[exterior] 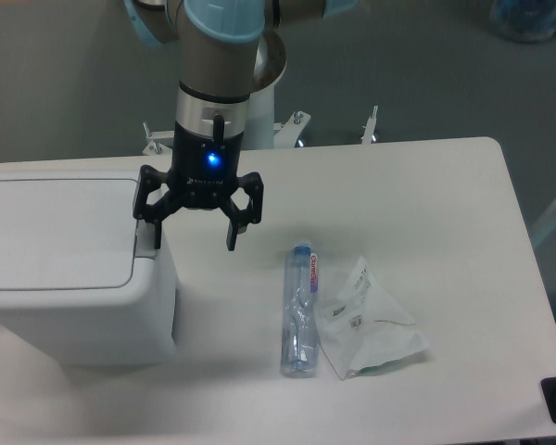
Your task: Open the trash can
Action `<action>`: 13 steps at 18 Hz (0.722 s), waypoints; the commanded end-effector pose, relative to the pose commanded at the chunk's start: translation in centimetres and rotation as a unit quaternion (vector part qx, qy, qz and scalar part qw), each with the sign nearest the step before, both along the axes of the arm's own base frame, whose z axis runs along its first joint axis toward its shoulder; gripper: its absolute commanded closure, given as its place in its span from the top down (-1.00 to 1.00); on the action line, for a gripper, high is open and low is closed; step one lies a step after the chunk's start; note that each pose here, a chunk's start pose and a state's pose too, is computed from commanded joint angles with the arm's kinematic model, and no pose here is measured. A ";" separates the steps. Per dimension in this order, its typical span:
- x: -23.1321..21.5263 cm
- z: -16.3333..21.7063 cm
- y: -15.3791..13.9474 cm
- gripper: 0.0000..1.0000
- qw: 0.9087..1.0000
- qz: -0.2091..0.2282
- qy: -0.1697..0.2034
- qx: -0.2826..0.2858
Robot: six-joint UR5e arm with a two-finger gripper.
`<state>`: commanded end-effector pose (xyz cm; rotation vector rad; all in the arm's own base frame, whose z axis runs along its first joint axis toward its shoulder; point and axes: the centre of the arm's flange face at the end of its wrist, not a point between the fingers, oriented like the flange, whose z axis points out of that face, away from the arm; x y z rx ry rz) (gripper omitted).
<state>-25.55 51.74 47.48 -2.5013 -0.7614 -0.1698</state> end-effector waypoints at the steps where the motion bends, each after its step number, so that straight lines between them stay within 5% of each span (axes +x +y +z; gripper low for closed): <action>1: 0.0 0.0 0.0 1.00 1.000 0.000 0.000 0.000; 13: -0.1 -0.3 0.1 1.00 1.000 -0.001 -0.002 -0.002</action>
